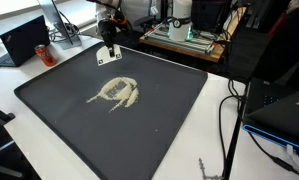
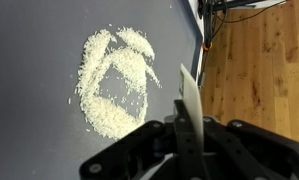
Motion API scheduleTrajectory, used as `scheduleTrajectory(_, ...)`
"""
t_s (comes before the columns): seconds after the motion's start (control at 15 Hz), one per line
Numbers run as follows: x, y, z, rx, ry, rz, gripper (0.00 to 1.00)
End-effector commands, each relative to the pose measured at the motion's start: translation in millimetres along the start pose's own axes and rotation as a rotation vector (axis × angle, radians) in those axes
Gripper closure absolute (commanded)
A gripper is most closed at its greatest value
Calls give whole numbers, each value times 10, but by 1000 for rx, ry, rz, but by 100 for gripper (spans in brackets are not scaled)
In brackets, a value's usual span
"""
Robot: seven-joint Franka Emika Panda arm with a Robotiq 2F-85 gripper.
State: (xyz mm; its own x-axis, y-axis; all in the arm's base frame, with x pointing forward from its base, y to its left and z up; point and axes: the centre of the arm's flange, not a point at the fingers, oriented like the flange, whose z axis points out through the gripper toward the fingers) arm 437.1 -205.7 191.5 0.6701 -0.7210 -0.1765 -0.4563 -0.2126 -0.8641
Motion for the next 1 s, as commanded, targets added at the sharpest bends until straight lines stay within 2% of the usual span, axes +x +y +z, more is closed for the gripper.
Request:
scheduleTrajectory(0.0, -157, -129, -107, 51, 19, -6, 99)
scheduleTrajectory(0.4, -171, -394, -115, -50, 34, -150, 99)
scheduleTrajectory(0.93, -228, -848, -73, -264, 48, -383, 99)
